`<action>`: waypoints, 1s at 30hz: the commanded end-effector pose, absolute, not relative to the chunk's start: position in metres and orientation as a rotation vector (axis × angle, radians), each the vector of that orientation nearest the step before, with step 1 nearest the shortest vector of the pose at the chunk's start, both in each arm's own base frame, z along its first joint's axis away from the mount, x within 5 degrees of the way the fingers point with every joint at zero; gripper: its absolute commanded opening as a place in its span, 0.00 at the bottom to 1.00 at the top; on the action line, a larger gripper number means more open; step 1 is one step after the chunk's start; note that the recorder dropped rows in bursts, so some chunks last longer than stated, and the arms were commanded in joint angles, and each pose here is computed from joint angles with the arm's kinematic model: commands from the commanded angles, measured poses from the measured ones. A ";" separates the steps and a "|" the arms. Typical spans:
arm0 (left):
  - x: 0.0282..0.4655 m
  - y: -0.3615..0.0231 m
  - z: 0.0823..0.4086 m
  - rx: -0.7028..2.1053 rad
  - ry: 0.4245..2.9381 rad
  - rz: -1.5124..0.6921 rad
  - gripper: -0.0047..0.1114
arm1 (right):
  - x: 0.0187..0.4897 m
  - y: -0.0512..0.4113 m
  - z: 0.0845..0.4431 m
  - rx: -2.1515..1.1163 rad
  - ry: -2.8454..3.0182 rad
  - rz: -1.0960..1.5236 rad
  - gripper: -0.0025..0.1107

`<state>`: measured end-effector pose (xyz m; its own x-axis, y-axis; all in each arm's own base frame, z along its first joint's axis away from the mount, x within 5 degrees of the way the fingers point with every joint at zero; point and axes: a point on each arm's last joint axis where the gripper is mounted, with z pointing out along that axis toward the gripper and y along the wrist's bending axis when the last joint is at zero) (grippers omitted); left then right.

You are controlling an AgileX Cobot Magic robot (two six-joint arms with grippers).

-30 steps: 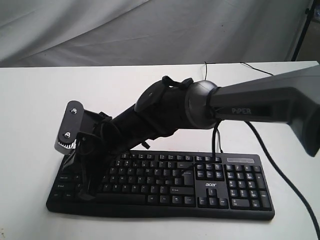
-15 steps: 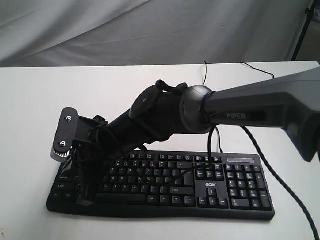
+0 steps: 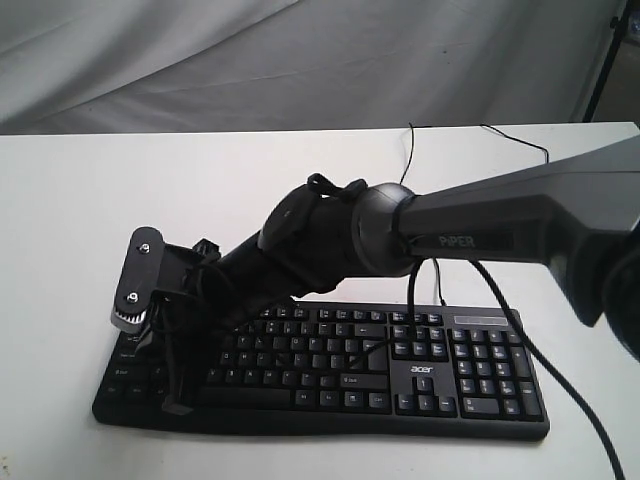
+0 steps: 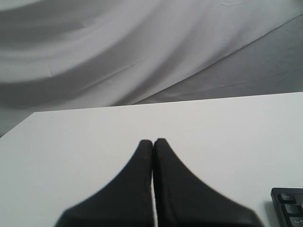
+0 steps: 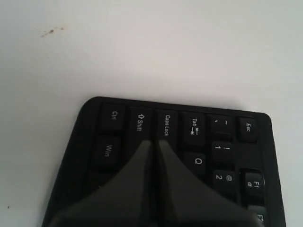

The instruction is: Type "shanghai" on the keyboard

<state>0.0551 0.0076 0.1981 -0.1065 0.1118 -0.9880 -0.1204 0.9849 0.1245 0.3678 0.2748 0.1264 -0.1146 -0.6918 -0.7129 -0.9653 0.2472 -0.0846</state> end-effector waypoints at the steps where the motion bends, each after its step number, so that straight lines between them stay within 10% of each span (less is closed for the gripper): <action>1: 0.056 0.007 0.197 -0.006 1.670 0.190 0.05 | 0.370 0.275 0.130 -1.501 1.871 0.531 0.02; 30: 0.056 0.007 0.197 -0.006 1.670 0.190 0.05 | 0.374 0.271 0.116 -1.520 1.900 0.446 0.02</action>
<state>0.0551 0.0076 0.1981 -0.1065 0.1118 -0.9880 -0.1204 0.9849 0.1245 0.3721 0.2713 0.1130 -0.1236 -0.7268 -0.6756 -0.9556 0.2707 -0.1164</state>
